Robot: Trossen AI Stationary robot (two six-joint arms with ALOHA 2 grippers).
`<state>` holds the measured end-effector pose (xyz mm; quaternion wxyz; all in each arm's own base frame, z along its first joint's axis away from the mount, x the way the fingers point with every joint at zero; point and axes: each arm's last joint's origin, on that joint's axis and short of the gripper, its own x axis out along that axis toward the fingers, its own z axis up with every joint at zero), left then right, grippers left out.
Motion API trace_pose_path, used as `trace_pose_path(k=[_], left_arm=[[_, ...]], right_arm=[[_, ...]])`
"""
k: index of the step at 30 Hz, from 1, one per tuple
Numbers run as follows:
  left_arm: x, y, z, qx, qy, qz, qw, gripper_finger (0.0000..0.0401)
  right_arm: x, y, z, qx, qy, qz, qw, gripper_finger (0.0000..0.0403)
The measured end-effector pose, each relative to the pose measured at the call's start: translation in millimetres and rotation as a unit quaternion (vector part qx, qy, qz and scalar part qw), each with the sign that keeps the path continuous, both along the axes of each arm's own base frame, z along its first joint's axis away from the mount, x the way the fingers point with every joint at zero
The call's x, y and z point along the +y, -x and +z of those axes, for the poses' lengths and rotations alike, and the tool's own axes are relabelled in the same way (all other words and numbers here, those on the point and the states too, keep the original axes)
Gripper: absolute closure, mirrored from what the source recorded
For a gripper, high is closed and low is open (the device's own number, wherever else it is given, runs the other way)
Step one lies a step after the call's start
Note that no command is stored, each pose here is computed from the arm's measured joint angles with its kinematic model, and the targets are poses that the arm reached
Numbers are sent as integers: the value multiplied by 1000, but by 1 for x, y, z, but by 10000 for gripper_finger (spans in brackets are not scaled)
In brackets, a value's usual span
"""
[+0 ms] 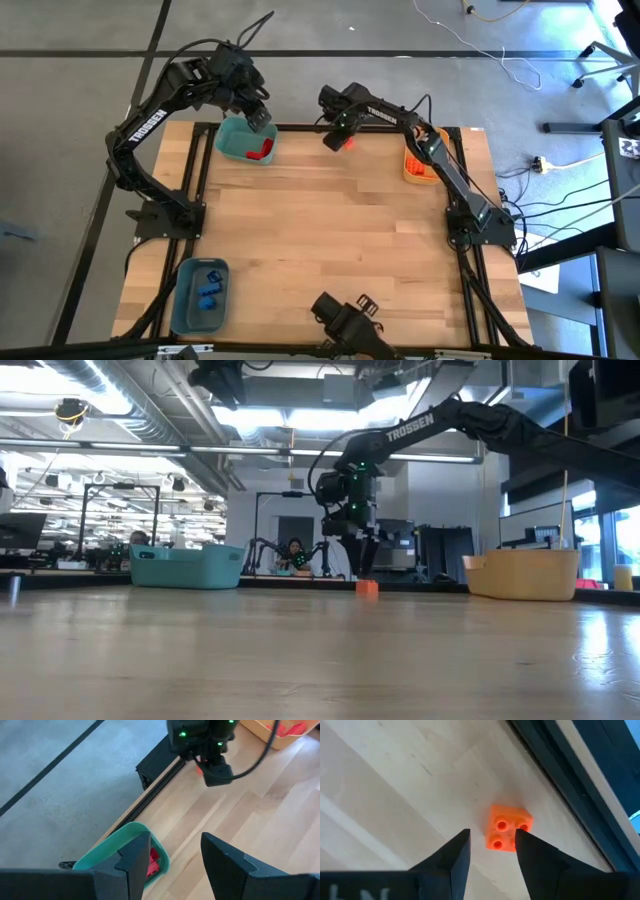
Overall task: Sort & place blocks by color
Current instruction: Put the orange game piece into the yellow bin
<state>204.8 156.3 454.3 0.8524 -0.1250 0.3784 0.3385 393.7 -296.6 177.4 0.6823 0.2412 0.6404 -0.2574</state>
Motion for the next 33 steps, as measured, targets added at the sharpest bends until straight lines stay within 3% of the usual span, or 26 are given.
trace_pose_path(k=[10, 15, 23, 33], left_arm=[[0, 0, 0, -3, 4, -4, 1000, 232], [0, 0, 0, -3, 4, -4, 1000, 232], [0, 0, 0, -3, 4, -4, 1000, 232], [0, 0, 0, -3, 4, -4, 1000, 232]], right_arm=[[-6, 4, -2, 5, 8, -9, 1000, 245], [-13, 8, -12, 12, 6, -41, 999, 245], [-14, 10, -22, 15, 9, -17, 1000, 245], [-22, 18, -30, -3, -22, -41, 999, 245]])
